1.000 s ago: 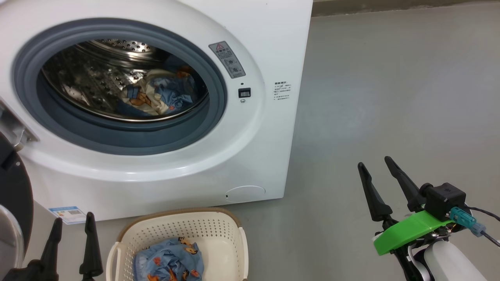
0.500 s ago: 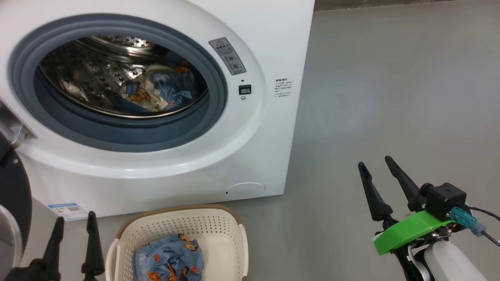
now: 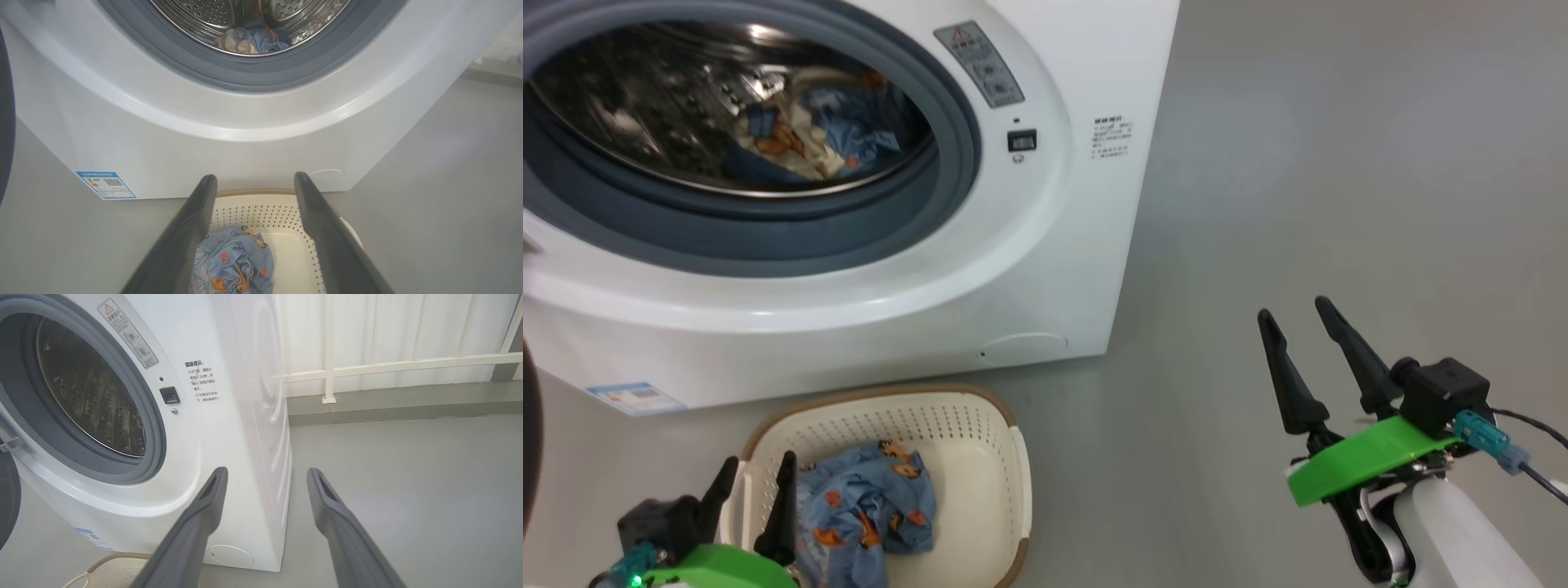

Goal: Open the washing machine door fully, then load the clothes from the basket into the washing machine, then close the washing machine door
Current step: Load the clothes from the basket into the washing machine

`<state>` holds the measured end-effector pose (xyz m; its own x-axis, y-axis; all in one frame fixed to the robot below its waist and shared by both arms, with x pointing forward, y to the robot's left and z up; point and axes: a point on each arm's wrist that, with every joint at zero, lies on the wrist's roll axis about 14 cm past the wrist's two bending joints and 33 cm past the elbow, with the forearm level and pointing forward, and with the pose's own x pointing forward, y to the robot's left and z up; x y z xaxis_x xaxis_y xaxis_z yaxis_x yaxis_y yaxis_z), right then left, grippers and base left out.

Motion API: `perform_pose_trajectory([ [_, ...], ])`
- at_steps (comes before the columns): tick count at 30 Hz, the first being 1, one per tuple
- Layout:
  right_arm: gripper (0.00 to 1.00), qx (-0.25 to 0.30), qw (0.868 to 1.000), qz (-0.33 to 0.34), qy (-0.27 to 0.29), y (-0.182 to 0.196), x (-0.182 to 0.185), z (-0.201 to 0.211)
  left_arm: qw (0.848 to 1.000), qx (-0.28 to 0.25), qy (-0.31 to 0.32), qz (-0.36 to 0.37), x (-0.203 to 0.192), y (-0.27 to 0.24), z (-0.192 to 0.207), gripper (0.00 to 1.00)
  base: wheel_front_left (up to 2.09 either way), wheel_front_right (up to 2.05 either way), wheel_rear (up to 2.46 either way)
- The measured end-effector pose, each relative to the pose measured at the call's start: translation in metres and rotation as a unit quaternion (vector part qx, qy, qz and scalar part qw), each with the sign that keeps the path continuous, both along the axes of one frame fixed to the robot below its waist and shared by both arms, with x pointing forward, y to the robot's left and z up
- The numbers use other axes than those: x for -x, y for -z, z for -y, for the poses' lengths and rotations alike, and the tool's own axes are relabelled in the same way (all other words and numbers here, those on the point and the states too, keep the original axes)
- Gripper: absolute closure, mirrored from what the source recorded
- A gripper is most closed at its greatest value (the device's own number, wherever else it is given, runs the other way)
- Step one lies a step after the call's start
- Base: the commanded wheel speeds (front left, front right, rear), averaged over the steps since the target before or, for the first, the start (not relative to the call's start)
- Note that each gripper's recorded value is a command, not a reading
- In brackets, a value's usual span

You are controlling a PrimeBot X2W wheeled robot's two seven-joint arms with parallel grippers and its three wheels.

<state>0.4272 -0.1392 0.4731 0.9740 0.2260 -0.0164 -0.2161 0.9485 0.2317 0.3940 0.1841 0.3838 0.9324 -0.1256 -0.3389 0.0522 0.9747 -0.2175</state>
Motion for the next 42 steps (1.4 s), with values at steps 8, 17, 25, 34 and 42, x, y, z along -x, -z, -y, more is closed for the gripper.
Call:
perform_pose_trajectory([
  [8, 0.0, -0.003, 1.0, -0.01, 0.0, 0.014, -0.022, -0.007, 0.996, -0.012, 0.036, -0.082, -0.013, 0.05, 0.007, 0.0, 0.0, 0.0, 0.0],
  [17, 0.0, -0.004, 0.999, -0.034, 0.007, 0.043, -0.047, -0.009, 0.983, -0.03, 0.062, -0.172, -0.028, 0.111, 0.009, 0.0, 0.0, 0.0, 0.0],
  [25, 0.0, 0.003, 0.998, -0.062, 0.013, 0.077, -0.061, -0.006, 0.956, -0.061, 0.093, -0.271, -0.022, 0.172, 0.01, 0.0, 0.0, 0.0, 0.0],
  [34, 0.0, 0.008, 0.996, -0.084, 0.019, 0.109, -0.073, 0.001, 0.935, -0.081, 0.09, -0.334, -0.029, 0.22, -0.004, 0.0, 0.0, 0.0, 0.0],
  [42, 0.0, 0.011, 0.995, -0.1, 0.017, 0.133, -0.081, 0.002, 0.921, -0.091, 0.09, -0.369, -0.038, 0.256, -0.008, 0.0, 0.0, 0.0, 0.0],
])
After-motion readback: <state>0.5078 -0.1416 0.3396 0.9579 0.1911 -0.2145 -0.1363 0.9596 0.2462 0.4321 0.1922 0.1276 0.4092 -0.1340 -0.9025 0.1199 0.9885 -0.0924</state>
